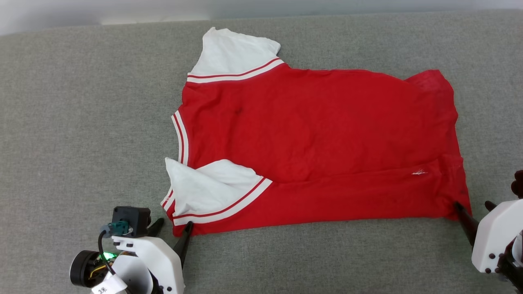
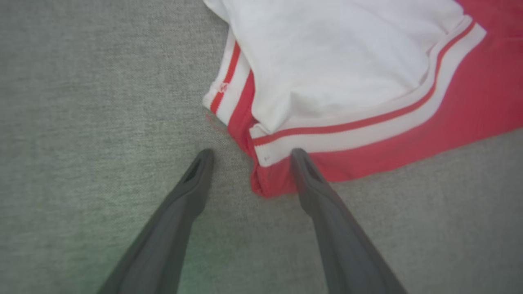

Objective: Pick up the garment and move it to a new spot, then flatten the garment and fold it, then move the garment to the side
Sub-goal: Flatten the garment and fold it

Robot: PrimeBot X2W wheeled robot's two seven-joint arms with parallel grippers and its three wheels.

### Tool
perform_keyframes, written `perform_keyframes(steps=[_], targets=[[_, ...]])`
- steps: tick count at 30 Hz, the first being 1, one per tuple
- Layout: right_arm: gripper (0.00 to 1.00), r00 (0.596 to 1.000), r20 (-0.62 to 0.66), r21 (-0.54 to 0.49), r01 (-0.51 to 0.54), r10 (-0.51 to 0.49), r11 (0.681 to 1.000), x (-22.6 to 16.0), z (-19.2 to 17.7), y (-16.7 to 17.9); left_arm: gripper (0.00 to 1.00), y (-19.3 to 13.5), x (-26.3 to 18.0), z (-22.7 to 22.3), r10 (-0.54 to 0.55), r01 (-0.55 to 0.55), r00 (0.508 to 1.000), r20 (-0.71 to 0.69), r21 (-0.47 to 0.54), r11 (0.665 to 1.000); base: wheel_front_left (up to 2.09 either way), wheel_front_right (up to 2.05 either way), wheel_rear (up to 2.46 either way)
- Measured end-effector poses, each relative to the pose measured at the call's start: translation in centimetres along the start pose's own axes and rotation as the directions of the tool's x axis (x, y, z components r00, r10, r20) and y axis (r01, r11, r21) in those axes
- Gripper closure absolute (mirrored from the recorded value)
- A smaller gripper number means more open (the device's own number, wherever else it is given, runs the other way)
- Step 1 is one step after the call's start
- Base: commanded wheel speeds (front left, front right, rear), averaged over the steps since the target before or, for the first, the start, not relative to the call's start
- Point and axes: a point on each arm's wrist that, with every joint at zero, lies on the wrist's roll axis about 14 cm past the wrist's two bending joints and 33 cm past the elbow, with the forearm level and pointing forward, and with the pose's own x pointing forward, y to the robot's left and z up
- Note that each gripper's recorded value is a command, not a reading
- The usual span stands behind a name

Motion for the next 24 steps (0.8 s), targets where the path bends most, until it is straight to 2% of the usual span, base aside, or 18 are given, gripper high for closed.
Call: perform_keyframes(steps=[1,2,3,10,19,24], targets=[[0.0,1.0,-0.001,-0.002,0.002,-0.002,1.0,0.1,0.0,-0.1,0.0,0.0,0.2,-0.1,-0.005,0.006,1.0,-0.009,0.004,1.0,0.0,0.0,0.0],[0.0,1.0,-0.003,-0.008,0.005,-0.005,1.0,0.1,0.0,-0.2,0.94,-0.4,0.4,-0.4,-0.024,0.024,0.999,-0.021,-0.001,1.0,0.0,0.0,0.0],[0.0,1.0,-0.001,-0.011,0.005,-0.005,1.0,0.1,0.1,-0.2,1.0,-0.5,0.4,-0.4,-0.031,0.031,0.999,-0.024,-0.003,1.0,0.0,0.0,0.0],[0.0,1.0,-0.002,-0.057,0.007,-0.007,0.998,0.1,0.5,0.0,1.0,-1.6,-0.2,-0.3,-0.072,0.072,0.997,-0.009,0.006,0.997,0.0,0.0,0.0],[0.0,0.999,-0.051,-0.116,0.012,-0.018,0.993,2.0,0.3,0.2,1.0,-2.3,-2.1,2.7,-0.082,0.077,0.99,0.115,0.054,0.996,0.0,0.0,0.0],[0.0,0.993,-0.117,-0.118,0.012,-0.026,0.993,3.4,-1.1,0.1,1.0,-2.5,-2.8,4.4,-0.083,0.069,0.982,0.168,0.082,0.994,0.0,0.0,0.0]])
